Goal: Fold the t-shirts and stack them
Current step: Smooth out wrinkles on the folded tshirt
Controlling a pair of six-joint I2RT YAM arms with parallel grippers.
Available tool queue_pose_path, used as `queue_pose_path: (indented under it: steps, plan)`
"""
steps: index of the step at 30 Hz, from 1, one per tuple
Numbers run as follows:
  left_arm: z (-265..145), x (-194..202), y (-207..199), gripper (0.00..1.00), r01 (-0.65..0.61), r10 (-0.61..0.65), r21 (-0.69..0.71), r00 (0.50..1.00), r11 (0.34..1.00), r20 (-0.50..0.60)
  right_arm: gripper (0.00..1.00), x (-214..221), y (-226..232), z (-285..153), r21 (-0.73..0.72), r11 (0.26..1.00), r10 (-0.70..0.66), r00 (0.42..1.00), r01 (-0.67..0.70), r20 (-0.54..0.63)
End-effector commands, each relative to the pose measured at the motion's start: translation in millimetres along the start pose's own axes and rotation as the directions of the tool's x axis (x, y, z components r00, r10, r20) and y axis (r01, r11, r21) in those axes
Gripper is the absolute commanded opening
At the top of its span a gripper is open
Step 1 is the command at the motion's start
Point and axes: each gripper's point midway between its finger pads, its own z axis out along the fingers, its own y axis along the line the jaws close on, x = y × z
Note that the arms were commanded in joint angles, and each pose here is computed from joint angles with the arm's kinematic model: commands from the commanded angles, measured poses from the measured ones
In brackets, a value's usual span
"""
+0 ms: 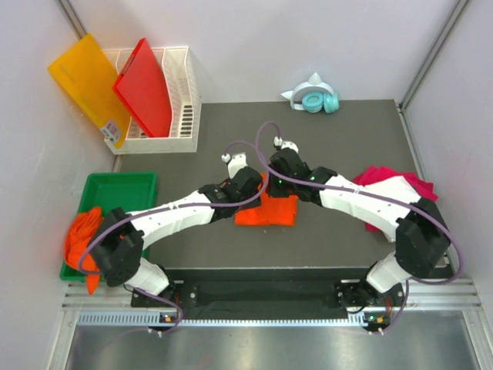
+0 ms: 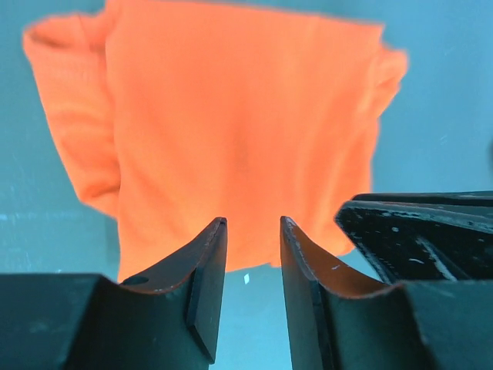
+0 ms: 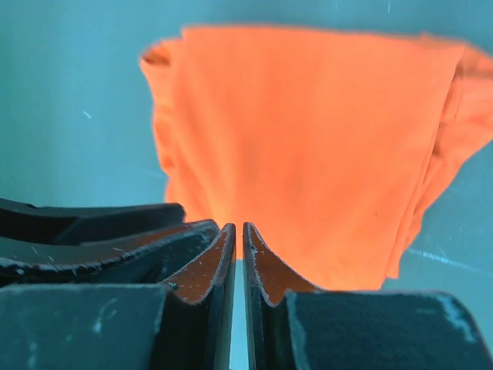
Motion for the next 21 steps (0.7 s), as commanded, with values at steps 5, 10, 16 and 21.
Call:
queue_pose_path:
  steps: [5,10,16,21]
  plan:
    - [25.6,8.2,10.9,0.38,-0.051,0.051,-0.078,0.999,0.996,-0.009,0.07,18.7,-27.6,29.7,0.087,0.996,-0.004,0.999,0.007,-0.036]
    - [50.4,47.1,30.9,0.37,-0.065,0.052,-0.128,0.993,0.99,-0.102,0.06,51.8,-45.6,52.8,0.132,0.991,0.015,0.993,0.001,-0.115]
    - [51.9,49.4,36.7,0.37,-0.086,0.072,-0.139,0.992,0.987,-0.102,0.06,40.5,-43.9,48.4,0.141,0.99,0.009,0.996,0.003,-0.085]
    - [28.2,3.9,17.4,0.38,-0.08,0.082,-0.096,0.996,0.992,0.019,0.07,-9.8,-37.8,11.4,0.15,0.989,0.009,0.998,-0.019,0.062]
